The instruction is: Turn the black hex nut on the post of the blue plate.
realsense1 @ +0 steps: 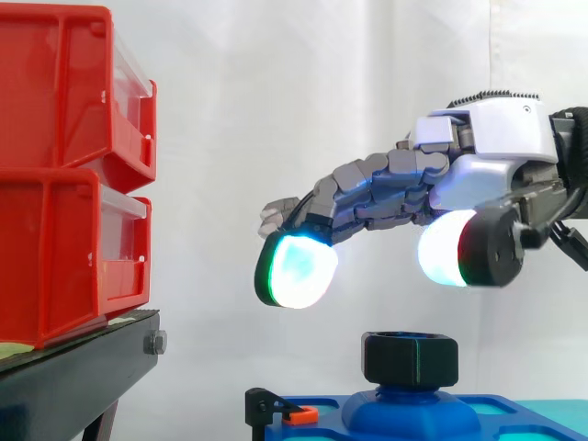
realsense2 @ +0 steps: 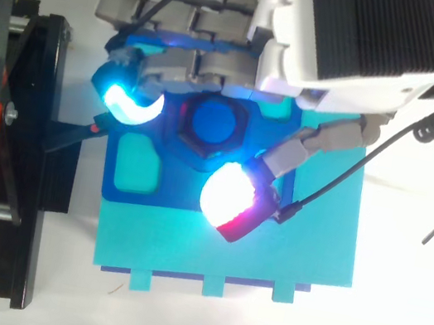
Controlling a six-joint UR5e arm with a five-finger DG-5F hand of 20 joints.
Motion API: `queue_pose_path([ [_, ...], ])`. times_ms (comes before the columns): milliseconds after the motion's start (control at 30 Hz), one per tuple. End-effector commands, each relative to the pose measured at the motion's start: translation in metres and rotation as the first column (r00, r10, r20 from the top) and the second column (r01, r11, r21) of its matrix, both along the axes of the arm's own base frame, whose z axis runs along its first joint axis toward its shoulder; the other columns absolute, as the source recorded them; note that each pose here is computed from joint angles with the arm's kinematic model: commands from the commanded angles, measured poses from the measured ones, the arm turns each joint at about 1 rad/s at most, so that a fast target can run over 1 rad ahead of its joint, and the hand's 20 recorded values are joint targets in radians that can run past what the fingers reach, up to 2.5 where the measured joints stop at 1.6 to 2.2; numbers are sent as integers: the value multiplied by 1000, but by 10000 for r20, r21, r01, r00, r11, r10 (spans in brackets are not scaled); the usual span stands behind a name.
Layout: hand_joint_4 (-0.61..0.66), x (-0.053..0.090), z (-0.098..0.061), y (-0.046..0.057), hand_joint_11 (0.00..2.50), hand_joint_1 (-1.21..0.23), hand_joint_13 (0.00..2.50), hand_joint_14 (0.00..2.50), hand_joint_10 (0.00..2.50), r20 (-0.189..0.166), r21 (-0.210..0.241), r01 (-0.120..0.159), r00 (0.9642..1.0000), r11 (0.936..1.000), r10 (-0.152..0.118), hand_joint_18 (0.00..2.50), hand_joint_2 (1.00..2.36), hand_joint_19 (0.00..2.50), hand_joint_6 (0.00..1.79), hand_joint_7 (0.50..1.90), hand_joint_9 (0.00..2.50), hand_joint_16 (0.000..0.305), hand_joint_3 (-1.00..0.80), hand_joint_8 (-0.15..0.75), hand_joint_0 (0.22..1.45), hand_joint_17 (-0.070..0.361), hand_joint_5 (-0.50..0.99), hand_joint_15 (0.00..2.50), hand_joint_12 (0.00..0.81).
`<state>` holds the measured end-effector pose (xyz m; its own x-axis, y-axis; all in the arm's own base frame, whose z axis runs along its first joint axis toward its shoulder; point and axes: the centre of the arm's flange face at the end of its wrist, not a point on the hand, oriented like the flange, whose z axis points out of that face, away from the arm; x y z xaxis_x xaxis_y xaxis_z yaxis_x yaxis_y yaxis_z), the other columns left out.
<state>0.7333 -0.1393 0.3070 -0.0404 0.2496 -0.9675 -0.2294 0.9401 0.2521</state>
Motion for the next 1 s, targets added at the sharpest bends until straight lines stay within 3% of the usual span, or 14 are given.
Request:
queue_pose_path([
  [0, 119, 2, -1, 10, 0, -622, 0, 0, 0, -32, 8, 11, 10000, 10000, -11, 0, 1000, 351, 502, 713, 52, 55, -500, 219, 446, 124, -289, 0, 365],
  [367, 81, 1, -3, 30, 0, -544, 0, 0, 0, -497, 166, -138, 9987, 9998, 146, 0, 1000, 282, 501, 636, 0, 54, -500, 197, 437, 122, -297, 0, 366],
  [833, 198, 1, -6, 33, 0, -406, 0, 0, 0, -611, 197, -181, 9979, 9996, 192, 0, 1000, 307, 504, 849, 10, 54, -500, 223, 446, 121, -229, 0, 368],
  [967, 217, -1, -7, 26, 0, -393, 0, 0, 0, -672, 198, -87, 9977, 9998, 101, 0, 1000, 309, 504, 891, 29, 54, -500, 230, 447, 121, -221, 0, 368],
])
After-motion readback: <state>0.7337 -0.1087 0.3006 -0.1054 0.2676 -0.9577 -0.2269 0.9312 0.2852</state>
